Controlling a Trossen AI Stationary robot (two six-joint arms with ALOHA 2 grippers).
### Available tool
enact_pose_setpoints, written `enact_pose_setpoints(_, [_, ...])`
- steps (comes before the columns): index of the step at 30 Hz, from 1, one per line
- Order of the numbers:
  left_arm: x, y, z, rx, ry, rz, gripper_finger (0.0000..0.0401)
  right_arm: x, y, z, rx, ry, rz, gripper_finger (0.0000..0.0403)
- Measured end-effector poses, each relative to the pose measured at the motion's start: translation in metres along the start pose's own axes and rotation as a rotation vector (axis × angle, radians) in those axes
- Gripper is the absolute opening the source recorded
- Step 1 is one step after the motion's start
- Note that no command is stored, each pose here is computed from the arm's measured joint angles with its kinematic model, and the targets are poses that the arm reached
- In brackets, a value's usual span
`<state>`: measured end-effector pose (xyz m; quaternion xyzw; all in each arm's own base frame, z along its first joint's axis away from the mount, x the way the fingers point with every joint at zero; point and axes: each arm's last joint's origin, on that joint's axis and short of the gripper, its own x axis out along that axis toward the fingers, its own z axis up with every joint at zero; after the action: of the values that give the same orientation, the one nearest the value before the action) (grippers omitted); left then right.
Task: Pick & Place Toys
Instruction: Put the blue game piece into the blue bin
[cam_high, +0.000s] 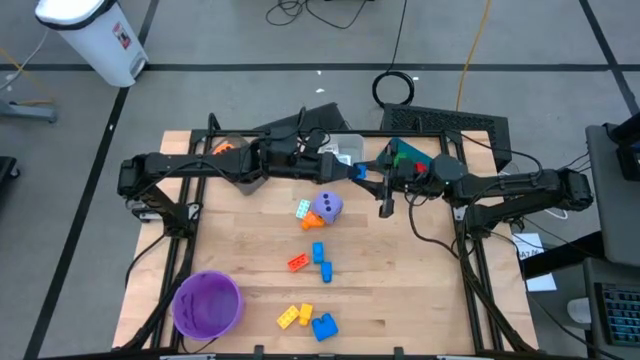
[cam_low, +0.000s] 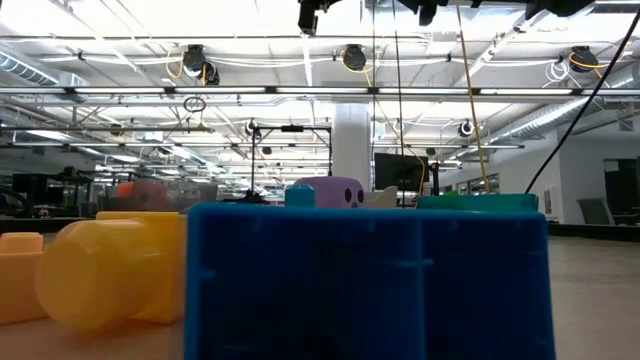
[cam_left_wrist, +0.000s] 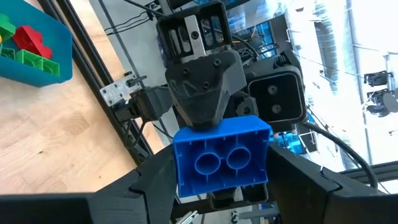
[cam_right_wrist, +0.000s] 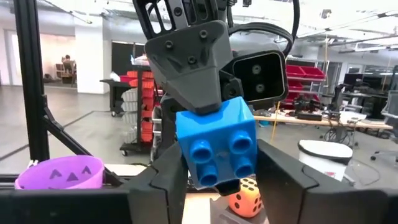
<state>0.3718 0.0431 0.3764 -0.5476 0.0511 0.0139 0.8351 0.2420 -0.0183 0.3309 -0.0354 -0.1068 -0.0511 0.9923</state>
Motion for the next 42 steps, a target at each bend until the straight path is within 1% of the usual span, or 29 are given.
enact_pose_setpoints(4, [0.000, 0.000, 0.000, 0.022, 0.001, -0.002, 0.0244, 0.000, 0.000, 0.000, -0.005, -0.002, 0.005, 0.0144])
enact_pose_setpoints(10, [0.000, -0.002, 0.002, 0.080, -0.014, -0.026, 0.0294, -0.001, 0.000, 0.001, 0.009, -0.006, 0.004, 0.0142])
enact_pose_setpoints(13, [-0.001, -0.003, 0.007, 0.104, -0.027, -0.050, 0.0314, -0.005, -0.002, 0.007, 0.002, -0.021, -0.010, 0.0142])
enact_pose_setpoints(17, [-0.003, 0.001, 0.018, 0.119, -0.053, -0.051, 0.0327, -0.019, -0.011, 0.017, -0.006, -0.012, -0.050, 0.0142])
enact_pose_setpoints(20, [-0.005, 0.004, 0.026, 0.119, -0.073, -0.040, 0.0328, -0.034, -0.021, 0.017, 0.009, 0.098, -0.139, 0.0142])
enact_pose_setpoints(27, [-0.006, 0.007, 0.031, 0.132, -0.089, -0.031, 0.0328, -0.074, -0.049, -0.015, 0.056, 0.573, -0.459, 0.0142])
enact_pose_setpoints(30, [-0.006, 0.007, 0.031, 0.137, -0.089, -0.031, 0.0328, -0.088, -0.062, -0.028, 0.082, 0.731, -0.567, 0.0142])
enact_pose_setpoints(36, [-0.006, 0.007, 0.030, 0.137, -0.097, -0.025, 0.0328, -0.110, -0.083, -0.065, 0.200, 0.887, -0.751, 0.0142])
enact_pose_setpoints(42, [-0.004, 0.004, 0.024, 0.144, -0.080, -0.034, 0.0328, -0.128, -0.093, -0.100, 0.325, 0.988, -0.785, 0.0142])
